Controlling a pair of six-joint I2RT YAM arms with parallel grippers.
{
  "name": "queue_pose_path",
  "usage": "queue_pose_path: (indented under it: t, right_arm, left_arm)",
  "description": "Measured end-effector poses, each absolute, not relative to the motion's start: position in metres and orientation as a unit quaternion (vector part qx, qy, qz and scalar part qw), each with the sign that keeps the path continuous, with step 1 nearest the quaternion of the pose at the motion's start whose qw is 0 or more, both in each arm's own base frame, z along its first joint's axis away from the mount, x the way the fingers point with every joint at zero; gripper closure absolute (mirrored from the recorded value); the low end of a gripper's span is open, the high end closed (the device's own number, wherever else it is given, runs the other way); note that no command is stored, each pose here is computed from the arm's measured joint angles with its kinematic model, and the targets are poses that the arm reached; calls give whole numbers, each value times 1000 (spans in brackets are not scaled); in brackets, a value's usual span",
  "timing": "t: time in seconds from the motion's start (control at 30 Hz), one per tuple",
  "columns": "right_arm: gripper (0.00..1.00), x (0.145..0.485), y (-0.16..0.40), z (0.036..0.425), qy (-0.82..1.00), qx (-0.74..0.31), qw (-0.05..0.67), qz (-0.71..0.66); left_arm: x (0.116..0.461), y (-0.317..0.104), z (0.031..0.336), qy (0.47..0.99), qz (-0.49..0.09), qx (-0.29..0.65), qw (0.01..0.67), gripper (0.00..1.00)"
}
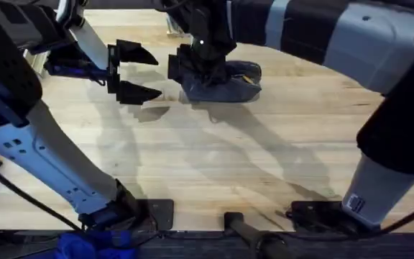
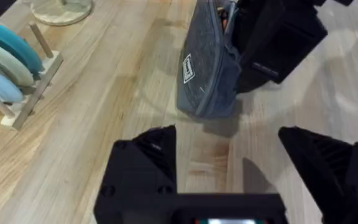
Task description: Unzip the bag, pick up the pens from the table one at a time and place them inside, then zip the bag closed.
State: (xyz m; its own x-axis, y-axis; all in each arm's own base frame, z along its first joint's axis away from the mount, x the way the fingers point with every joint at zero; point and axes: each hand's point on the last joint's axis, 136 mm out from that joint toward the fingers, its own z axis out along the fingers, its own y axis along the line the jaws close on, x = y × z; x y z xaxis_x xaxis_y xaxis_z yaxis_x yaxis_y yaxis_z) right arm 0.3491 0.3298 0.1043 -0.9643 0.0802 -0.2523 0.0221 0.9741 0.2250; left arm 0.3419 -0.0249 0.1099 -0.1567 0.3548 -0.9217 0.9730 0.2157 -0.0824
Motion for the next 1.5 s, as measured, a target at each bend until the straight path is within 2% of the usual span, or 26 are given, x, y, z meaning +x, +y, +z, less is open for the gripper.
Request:
queue_pose_path:
  t: [0.1,0.27,0.37,0.47,0.6,0.63,0.87,1.5]
  right_arm:
    - [379,350,330,105,984,26,133,111]
    - [417,353,329,105,984,28,140,107]
    - [542,354,329,106,983,28,144,108]
    - [593,355,329,106,983,28,146,108]
    - [856,356,328,106,983,29,148,106]
    - [882,357,328,106,983,29,150,105]
    - [967,358,327,106,982,30,154,102]
    - [970,348,323,103,987,28,130,95]
  left_arm:
    - [342,-25,110,662,-375,502,412,8]
    - [342,-25,110,662,-375,502,412,8]
    - [342,-25,110,662,-375,502,412,7]
    - [342,-25,110,662,-375,502,412,8]
    - [342,-25,110,662,-375,502,412,8]
    - [342,-25,110,662,-375,502,412,8]
    - [342,-25,110,662,-375,502,412,7]
    - [342,-25,110,662,-375,502,412,8]
